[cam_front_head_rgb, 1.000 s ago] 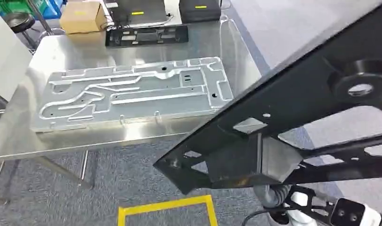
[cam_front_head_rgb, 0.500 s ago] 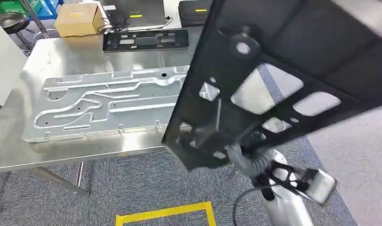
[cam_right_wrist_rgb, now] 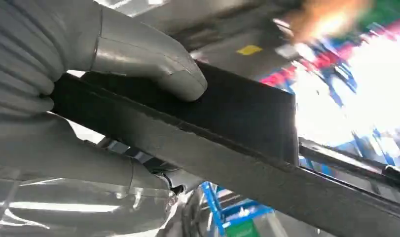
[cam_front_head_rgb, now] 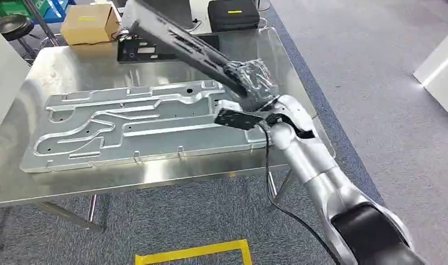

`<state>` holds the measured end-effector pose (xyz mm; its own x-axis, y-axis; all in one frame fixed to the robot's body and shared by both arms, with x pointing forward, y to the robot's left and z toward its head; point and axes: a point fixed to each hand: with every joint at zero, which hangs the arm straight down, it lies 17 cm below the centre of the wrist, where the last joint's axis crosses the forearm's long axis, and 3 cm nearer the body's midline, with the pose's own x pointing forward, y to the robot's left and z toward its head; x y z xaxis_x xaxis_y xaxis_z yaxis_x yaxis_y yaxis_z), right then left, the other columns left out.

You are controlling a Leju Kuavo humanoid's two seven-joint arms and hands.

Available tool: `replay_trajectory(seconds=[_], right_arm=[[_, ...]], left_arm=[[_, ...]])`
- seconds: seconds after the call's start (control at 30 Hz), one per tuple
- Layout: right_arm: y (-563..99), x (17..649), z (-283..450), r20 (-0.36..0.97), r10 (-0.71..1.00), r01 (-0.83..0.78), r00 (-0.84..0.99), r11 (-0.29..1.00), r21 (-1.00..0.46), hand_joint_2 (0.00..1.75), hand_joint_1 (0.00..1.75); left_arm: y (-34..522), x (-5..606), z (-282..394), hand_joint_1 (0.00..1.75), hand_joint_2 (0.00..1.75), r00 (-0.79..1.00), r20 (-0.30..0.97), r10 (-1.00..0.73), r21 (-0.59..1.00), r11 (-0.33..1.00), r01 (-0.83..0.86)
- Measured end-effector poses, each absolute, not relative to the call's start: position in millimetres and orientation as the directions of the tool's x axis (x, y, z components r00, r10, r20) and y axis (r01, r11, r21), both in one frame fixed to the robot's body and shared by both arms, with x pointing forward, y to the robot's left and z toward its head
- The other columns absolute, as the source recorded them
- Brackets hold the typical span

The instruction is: Take the parts from the cabinet and place them on the table.

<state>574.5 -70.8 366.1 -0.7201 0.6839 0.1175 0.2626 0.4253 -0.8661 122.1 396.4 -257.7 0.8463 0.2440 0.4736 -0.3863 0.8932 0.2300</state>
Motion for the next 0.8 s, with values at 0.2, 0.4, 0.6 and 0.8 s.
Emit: replay_trajectory(seconds=[0.2, 0.4, 0.6, 0.8], right_arm=[[-27, 593, 291, -0.165, 0.725, 0.24, -0.669, 0.001, -0.971, 1.75, 1.75], [-28, 590, 218, -0.279, 0.685, 0.156, -0.672, -0.237, -0.959, 1.75, 1.75], [-46, 590, 182, -0.289, 0.69, 0.095, -0.664, -0.306, -0.947, 1.75, 1.75], [-54, 586, 160, -0.276, 0.705, 0.071, -0.654, -0.306, -0.949, 1.75, 1.75]], left_arm=[[394, 123, -257, 0.0, 0.0, 0.849, 0.48, 0.22, 0.222, 0.906, -0.361], [392, 128, -256, 0.0, 0.0, 0.849, 0.492, 0.192, 0.211, 0.92, -0.33], [392, 129, -256, 0.0, 0.0, 0.85, 0.493, 0.187, 0.213, 0.921, -0.326], [392, 130, -256, 0.0, 0.0, 0.849, 0.493, 0.187, 0.212, 0.921, -0.326]])
